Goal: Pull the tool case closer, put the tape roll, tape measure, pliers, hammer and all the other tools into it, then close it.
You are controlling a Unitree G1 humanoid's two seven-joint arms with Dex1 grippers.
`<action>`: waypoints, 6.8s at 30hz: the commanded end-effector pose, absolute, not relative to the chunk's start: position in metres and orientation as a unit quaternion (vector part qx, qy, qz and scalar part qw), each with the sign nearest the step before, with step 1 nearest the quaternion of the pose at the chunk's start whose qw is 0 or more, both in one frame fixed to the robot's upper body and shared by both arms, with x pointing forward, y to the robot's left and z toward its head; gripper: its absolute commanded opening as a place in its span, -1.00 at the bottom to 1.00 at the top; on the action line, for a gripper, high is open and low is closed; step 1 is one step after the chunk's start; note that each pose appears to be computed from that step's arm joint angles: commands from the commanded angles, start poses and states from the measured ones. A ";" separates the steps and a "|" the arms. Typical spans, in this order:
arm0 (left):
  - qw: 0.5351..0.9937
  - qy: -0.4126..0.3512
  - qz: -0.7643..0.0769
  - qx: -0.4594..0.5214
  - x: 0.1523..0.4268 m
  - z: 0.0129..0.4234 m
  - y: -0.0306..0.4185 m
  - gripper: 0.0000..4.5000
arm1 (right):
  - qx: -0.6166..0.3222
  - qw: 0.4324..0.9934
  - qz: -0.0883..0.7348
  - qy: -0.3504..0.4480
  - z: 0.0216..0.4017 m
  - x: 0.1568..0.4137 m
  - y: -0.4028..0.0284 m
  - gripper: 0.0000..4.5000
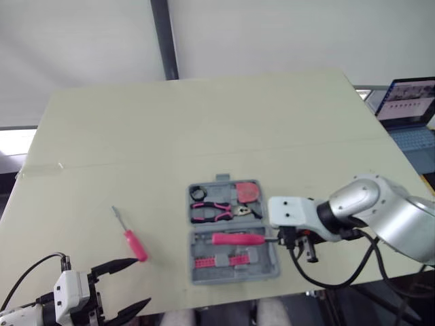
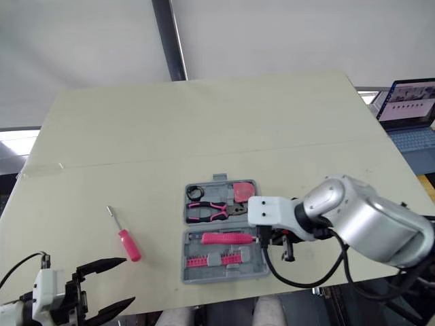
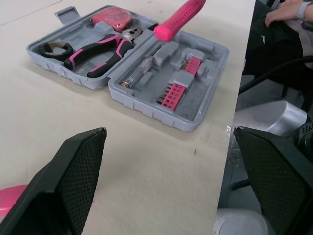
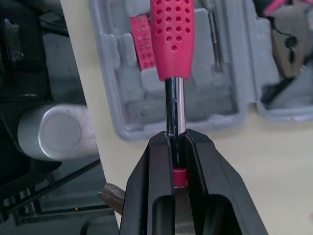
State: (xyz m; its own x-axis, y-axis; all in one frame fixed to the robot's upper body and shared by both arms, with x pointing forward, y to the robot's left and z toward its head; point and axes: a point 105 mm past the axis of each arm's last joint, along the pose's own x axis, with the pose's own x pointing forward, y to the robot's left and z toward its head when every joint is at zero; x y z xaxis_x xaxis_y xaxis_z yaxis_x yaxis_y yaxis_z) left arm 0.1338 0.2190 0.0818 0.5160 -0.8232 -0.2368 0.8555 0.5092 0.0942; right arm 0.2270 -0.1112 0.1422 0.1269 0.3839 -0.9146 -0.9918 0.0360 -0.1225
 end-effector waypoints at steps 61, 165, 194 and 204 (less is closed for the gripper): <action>0.869 0.085 -0.473 0.117 0.141 0.098 0.191 1.00 | -0.461 0.570 0.562 0.384 0.112 0.238 -0.051 0.24; 0.867 0.070 -0.479 0.117 0.147 0.099 0.178 1.00 | -0.254 0.643 0.626 0.359 -0.007 0.233 -0.088 -0.98; 0.909 0.112 -0.400 0.031 0.153 0.103 0.190 1.00 | -0.120 0.783 0.578 0.196 0.123 0.231 -0.132 -0.98; 0.921 0.147 -0.356 0.051 0.117 0.086 0.220 1.00 | -0.131 0.798 0.534 0.246 0.112 0.198 -0.205 0.76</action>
State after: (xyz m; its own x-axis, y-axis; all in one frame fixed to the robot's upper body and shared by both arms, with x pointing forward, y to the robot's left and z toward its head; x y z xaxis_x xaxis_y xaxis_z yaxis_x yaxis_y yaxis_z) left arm 0.1247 0.2115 0.0854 0.6869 -0.6643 -0.2948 0.6823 0.7291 -0.0532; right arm 0.1997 -0.1960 0.1030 0.2967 0.7816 -0.5487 -0.9083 0.4084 0.0906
